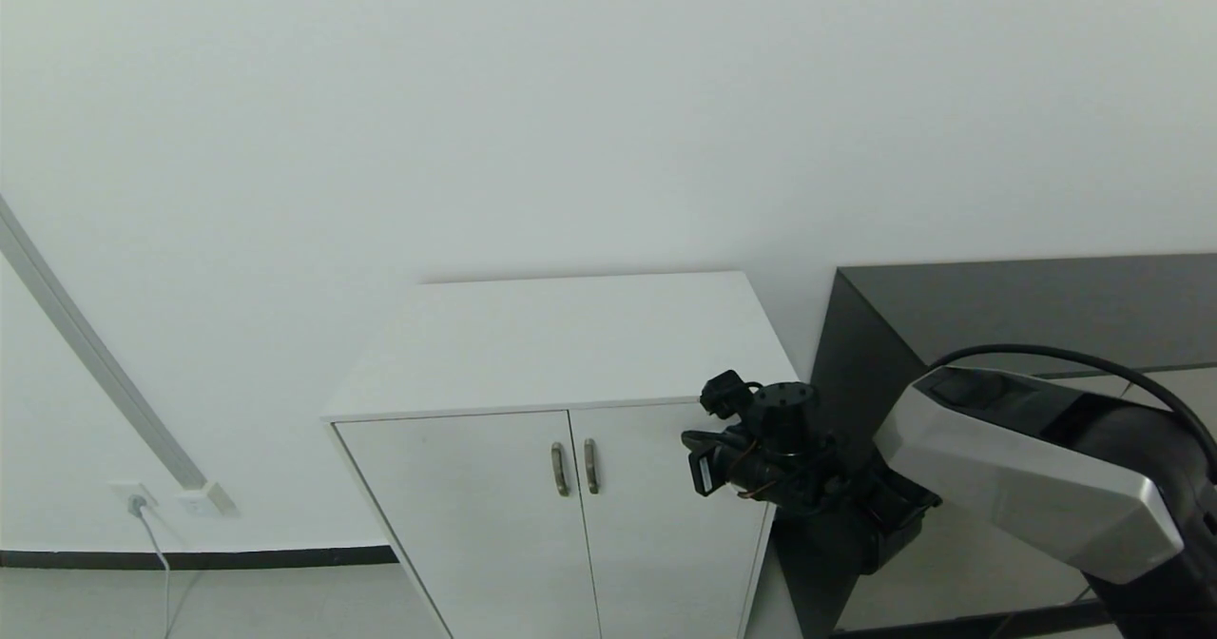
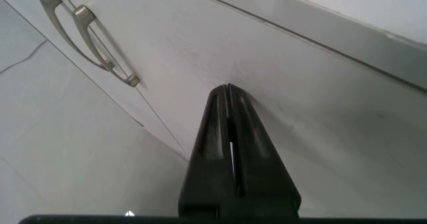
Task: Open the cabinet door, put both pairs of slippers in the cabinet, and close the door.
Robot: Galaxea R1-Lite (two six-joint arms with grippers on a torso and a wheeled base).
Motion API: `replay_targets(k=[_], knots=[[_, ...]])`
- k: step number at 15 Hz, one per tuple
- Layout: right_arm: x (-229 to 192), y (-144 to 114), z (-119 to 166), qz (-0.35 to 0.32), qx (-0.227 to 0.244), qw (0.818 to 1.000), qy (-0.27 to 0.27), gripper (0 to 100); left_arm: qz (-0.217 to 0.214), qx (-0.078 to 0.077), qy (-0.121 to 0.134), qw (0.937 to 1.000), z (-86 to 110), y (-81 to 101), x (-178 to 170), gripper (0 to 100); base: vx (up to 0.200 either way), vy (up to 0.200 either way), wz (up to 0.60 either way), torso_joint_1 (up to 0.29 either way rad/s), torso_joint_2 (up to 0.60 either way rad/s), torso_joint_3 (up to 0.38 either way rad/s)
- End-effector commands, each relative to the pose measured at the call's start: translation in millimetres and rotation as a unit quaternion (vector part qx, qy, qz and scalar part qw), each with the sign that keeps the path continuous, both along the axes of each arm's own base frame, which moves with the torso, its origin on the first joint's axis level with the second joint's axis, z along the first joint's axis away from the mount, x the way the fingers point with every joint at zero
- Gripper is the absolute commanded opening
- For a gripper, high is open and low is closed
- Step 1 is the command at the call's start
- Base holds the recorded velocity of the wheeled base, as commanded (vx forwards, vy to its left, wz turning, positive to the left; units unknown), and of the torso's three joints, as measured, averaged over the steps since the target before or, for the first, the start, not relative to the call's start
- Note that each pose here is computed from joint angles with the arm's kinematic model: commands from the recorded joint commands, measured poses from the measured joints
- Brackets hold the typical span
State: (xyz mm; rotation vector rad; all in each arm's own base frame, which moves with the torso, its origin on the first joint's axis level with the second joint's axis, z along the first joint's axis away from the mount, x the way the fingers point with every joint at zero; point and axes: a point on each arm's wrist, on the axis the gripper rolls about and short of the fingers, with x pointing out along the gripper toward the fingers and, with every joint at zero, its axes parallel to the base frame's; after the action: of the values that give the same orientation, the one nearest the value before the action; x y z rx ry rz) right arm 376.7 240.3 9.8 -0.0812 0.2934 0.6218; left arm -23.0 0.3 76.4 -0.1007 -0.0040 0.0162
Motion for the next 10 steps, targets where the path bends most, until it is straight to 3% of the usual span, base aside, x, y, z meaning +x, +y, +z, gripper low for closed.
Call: replay_targets(k=[1,10], knots=[[-7,-4,7,0.000,-0.001,1.000,0.001,0,0.000,0.000,0.000,1.0000,0.0,0.0,0,0,0.000,0.000,0.00,0.000,0.00,0.000],[-74,-83,69,-0.068,0.006,0.997,-0.032,0,0.000,0.000,0.001,1.0000,0.0,0.0,0,0,0.000,0.000,0.00,0.000,0.00,0.000]])
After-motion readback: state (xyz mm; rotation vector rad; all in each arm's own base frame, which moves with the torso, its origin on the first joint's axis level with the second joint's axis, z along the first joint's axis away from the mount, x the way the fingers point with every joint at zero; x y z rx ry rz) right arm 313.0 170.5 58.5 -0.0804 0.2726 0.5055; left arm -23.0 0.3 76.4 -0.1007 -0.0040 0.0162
